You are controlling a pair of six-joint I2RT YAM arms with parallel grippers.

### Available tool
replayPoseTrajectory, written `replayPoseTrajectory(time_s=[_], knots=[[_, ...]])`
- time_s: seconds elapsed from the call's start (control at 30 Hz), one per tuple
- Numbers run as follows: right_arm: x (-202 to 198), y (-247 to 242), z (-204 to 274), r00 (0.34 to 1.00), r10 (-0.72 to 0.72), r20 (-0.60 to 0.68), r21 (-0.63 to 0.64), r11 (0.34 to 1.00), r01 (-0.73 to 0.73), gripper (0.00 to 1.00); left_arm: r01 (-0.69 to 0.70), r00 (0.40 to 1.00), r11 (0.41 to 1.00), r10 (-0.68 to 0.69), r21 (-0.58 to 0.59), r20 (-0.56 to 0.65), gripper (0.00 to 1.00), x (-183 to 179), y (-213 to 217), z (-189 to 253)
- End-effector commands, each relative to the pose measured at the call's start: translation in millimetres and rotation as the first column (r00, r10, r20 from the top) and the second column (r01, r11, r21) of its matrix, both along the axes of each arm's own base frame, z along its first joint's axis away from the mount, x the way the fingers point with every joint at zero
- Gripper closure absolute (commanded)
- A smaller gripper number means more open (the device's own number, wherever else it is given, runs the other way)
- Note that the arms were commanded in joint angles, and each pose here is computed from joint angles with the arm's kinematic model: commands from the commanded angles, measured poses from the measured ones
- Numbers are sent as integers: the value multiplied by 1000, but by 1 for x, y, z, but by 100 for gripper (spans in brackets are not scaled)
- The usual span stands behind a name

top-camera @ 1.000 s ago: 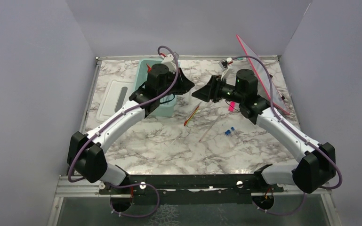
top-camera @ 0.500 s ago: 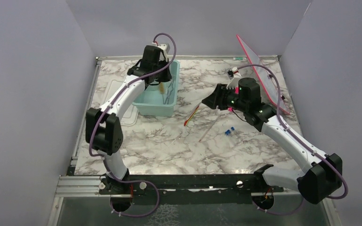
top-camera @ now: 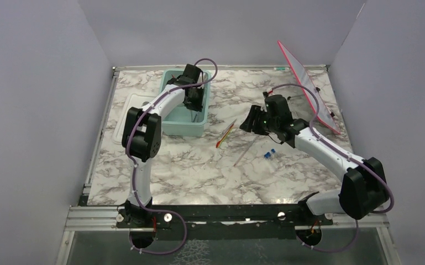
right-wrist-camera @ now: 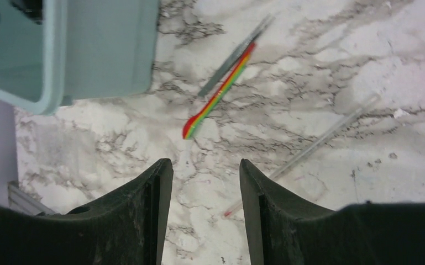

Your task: Organize the chemistry lab equipment

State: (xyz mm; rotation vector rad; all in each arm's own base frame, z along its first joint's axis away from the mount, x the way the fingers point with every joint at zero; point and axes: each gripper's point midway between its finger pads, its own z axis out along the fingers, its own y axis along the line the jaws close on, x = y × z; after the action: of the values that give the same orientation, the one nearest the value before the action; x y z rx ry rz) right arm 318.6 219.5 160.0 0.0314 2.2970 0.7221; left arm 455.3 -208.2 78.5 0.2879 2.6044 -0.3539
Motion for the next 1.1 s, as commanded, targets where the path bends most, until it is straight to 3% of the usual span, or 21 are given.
replayPoseTrajectory(time_s=[0.0,0.23,0.47,0.63,0.87,1.07], knots=[[2,-20,-30,982,-149,-115,-100,985,137,48,50,998,999,-50,-7,45,74,2,-2,22],[-4,-25,-71,946,-205,-251,-179,970,163,48,46,993,996,-38,-74,114,61,-8,-4,72],[1,18,-85,941,-114,-318,-115,990,81,50,10,976,993,16,-117,219,51,-27,6,134],[8,49,-98,929,-113,-353,-136,988,69,50,12,956,985,40,-175,290,43,-49,11,177],[12,74,-120,900,-201,-388,-229,966,118,53,104,914,943,35,-317,404,40,-97,6,218],[11,74,-135,871,-294,-395,-292,939,184,56,112,879,925,78,-362,470,40,-121,16,227]])
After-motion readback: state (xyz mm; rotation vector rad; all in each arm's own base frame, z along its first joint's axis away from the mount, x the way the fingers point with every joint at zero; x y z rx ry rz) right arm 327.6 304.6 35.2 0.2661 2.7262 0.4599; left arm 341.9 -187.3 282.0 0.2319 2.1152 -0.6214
